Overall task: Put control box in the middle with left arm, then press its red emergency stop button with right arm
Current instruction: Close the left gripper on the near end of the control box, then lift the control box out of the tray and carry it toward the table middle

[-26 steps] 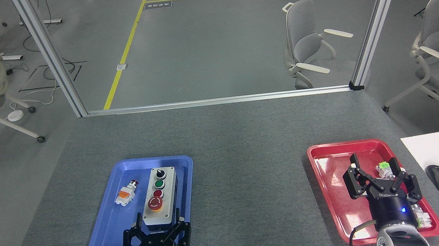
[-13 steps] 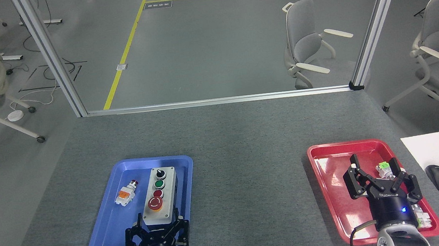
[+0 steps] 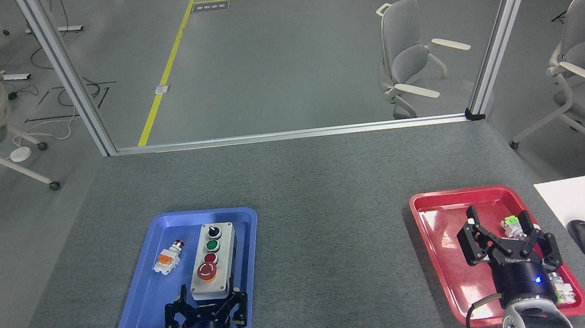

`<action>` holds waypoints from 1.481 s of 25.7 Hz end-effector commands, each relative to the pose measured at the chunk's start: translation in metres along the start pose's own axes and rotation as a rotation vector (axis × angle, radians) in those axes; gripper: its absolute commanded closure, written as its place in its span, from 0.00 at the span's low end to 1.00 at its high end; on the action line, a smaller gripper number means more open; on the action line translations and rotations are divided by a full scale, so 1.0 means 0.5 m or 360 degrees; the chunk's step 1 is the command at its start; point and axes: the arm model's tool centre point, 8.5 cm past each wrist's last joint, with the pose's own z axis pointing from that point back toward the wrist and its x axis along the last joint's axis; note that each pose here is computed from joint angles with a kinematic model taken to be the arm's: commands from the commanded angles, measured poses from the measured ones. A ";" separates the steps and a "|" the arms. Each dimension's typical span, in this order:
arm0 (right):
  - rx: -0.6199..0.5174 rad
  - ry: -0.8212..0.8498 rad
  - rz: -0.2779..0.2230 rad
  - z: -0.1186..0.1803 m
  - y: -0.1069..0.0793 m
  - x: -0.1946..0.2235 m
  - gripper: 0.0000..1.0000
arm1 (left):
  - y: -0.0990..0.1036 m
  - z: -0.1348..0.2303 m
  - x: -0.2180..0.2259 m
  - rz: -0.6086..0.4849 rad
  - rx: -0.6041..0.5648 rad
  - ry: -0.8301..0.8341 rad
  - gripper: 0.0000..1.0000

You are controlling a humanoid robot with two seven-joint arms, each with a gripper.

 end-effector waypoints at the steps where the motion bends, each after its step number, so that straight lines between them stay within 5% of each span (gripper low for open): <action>1: -0.0002 0.0001 -0.0004 0.000 0.000 0.001 0.01 | -0.006 -0.013 -0.004 0.0003 -0.0020 0.0005 0.01; 13: -0.0002 0.0001 -0.0004 0.000 0.000 0.001 0.01 | -0.018 -0.074 -0.005 0.0021 -0.0117 0.0025 0.02; 16: -0.0002 0.0001 -0.0004 0.000 0.000 0.001 0.01 | -0.013 -0.084 -0.006 0.0016 -0.0113 0.0005 0.32; 20: -0.0002 0.0001 -0.0004 0.000 0.000 0.001 0.01 | -0.009 -0.084 -0.002 0.0026 -0.0101 -0.0044 0.96; 21: -0.0002 0.0001 -0.0004 0.000 0.000 0.001 0.01 | -0.005 -0.083 0.000 0.0034 -0.0088 -0.0046 1.00; 33: 0.0000 0.0001 0.0001 0.000 0.000 0.000 0.01 | 0.170 -0.014 -0.002 0.0271 0.0374 -0.0233 1.00; 34: 0.0000 0.0001 0.0001 0.000 0.000 0.000 0.01 | 0.204 0.018 0.091 0.0344 0.0419 -0.0371 1.00; 38: 0.0000 0.0001 -0.0002 0.000 0.000 0.001 0.01 | 0.220 0.051 0.210 0.0405 0.0405 -0.0528 1.00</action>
